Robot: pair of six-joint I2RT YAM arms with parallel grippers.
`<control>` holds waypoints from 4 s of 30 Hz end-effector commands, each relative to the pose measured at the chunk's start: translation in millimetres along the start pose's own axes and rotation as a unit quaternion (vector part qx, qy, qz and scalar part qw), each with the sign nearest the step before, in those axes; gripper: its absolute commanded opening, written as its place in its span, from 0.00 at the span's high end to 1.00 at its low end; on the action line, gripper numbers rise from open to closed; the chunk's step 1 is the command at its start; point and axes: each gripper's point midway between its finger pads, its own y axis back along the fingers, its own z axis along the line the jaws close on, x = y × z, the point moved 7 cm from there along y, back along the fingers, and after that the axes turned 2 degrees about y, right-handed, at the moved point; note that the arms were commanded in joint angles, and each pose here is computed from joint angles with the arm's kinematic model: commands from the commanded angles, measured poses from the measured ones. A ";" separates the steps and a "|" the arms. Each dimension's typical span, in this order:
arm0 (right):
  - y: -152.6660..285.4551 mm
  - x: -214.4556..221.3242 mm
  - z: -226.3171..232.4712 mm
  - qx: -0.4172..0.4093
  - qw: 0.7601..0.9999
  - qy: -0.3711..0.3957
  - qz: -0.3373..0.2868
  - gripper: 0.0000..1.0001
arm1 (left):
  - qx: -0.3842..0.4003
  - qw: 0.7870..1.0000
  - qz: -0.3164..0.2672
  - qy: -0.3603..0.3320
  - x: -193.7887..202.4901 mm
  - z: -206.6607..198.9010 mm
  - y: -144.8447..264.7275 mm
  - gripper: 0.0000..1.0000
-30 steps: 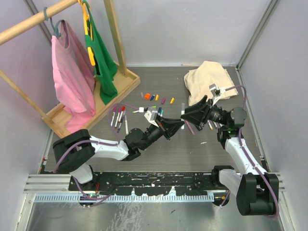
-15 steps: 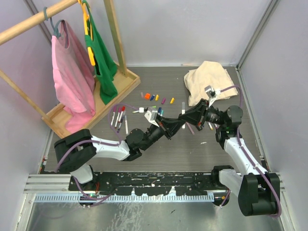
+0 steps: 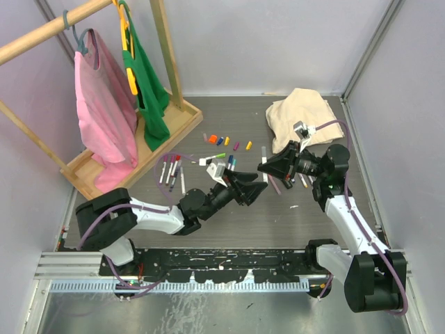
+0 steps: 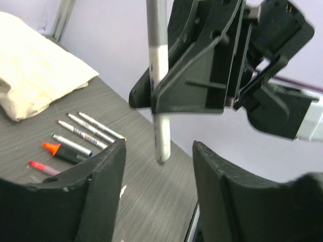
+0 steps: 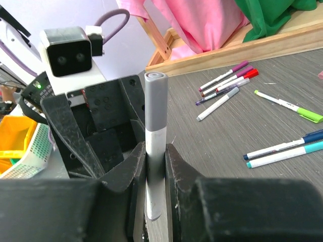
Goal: Open the pen caps
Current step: Pick up the pen from the center of the board, then open the pen cap from the pen, then place the pen cap at the center of the board.
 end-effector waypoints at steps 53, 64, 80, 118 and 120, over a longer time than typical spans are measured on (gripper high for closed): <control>3.4 -5.8 4.1 -0.051 0.993 0.057 0.086 0.98 | 0.101 0.980 0.116 0.127 -92.4 -3.6 -51.0 0.62; 3.1 -5.3 2.4 -0.050 0.993 0.054 0.087 0.98 | 0.110 0.978 0.121 0.127 -91.3 -4.7 -51.8 0.92; 1.4 1.9 -9.7 -0.039 0.994 0.023 0.097 0.99 | 0.096 0.993 -0.032 0.068 -186.9 40.0 -99.2 1.00; 61.4 -36.3 -76.9 0.371 0.907 0.150 0.132 0.99 | -0.348 0.900 0.259 0.047 -9.8 203.0 -103.6 1.00; 62.8 -37.0 -76.9 0.374 0.906 0.151 0.131 0.99 | -0.389 0.879 0.273 0.022 -2.9 210.1 -105.4 1.00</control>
